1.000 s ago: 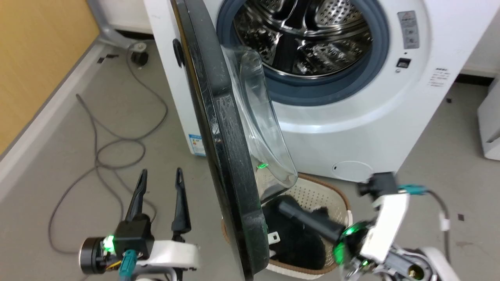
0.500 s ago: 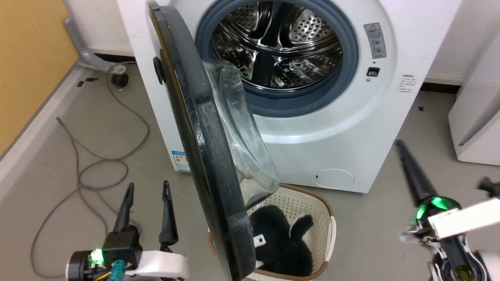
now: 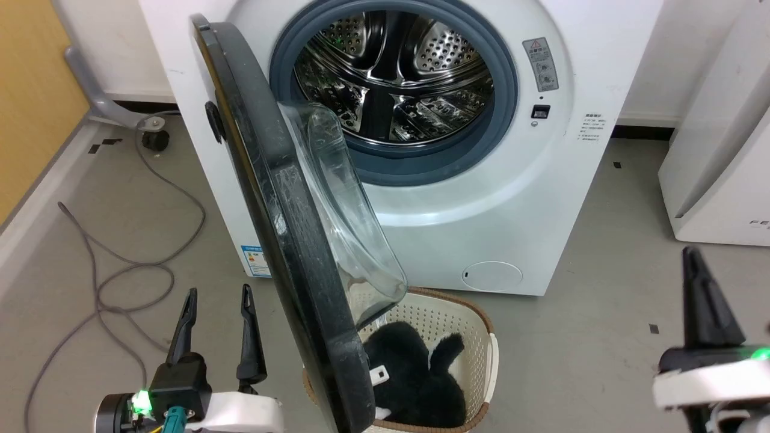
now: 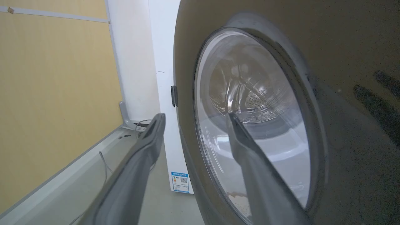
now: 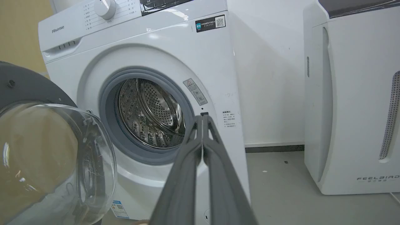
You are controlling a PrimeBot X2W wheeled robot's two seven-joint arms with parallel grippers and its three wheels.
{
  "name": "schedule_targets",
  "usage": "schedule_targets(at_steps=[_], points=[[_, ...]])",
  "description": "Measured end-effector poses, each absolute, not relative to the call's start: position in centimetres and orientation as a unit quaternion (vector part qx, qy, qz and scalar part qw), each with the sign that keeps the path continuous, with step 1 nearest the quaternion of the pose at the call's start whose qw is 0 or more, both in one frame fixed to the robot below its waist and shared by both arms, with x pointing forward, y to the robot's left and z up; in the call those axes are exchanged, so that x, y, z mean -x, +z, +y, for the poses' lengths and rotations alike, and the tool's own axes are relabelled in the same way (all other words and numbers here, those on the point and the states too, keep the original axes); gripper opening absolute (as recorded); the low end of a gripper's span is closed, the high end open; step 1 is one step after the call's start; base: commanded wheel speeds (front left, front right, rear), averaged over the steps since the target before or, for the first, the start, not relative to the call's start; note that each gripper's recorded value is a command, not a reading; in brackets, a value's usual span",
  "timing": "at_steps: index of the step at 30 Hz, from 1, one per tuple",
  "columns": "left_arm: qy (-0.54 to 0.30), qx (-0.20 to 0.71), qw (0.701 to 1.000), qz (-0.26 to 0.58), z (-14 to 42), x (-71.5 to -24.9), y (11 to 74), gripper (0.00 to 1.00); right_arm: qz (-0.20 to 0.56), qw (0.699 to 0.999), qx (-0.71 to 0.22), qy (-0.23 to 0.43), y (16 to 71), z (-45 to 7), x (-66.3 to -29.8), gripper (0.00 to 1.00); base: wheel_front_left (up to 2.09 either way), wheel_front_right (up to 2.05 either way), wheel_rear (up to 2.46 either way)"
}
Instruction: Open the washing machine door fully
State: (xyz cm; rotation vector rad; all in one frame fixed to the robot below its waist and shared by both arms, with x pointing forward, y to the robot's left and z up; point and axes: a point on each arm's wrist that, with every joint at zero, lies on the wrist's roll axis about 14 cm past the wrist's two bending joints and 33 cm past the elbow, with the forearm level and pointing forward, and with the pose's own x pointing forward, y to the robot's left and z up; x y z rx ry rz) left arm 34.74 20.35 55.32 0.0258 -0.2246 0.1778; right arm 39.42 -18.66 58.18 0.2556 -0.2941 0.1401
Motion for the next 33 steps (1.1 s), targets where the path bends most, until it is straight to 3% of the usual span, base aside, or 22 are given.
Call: schedule_targets(at_steps=[4, 12, 13, 14, 23, 24, 25, 33], points=[[0.085, -0.012, 0.99, -0.115, 20.1, -34.8, 55.5, 1.0, -0.132, 0.989, -0.012, 0.063, 57.0, -18.3, -38.6, 0.0, 0.0, 0.0, 0.0], [0.08, -0.011, 0.989, -0.122, 19.9, -34.5, 55.9, 1.0, -0.067, 0.996, -0.016, 0.054, 52.4, -17.1, -36.1, 0.0, 0.0, 0.0, 0.0], [0.08, -0.011, 0.989, -0.122, 19.8, -34.4, 55.9, 1.0, -0.065, 0.996, -0.025, 0.05, 52.2, -17.2, -36.0, 0.62, 0.0, 0.0, 0.0], [0.079, -0.01, 0.989, -0.122, 19.8, -34.3, 55.9, 1.0, -0.062, 0.997, -0.029, 0.045, 52.1, -17.5, -35.9, 1.0, 0.0, 0.0, 0.0], [0.08, -0.01, 0.99, -0.118, 19.9, -34.2, 55.6, 1.0, -0.079, 0.996, -0.026, 0.032, 53.1, -18.4, -35.6, 1.0, 0.0, 0.0, 0.0], [0.08, -0.01, 0.99, -0.117, 19.9, -34.2, 55.6, 0.6, -0.08, 0.996, -0.026, 0.032, 53.2, -18.3, -35.6, 1.0, 0.0, 0.0, 0.0], [0.081, -0.01, 0.99, -0.115, 20.0, -34.2, 55.5, 0.0, -0.08, 0.996, -0.026, 0.033, 53.2, -18.3, -35.6, 1.0, 0.0, 0.0, 0.0], [0.096, -0.004, 0.987, -0.127, 21.2, -34.2, 56.3, 0.0, -0.084, 0.996, -0.012, 0.033, 53.4, -18.3, -35.8, 1.0, 0.0, 0.0, 0.0]])
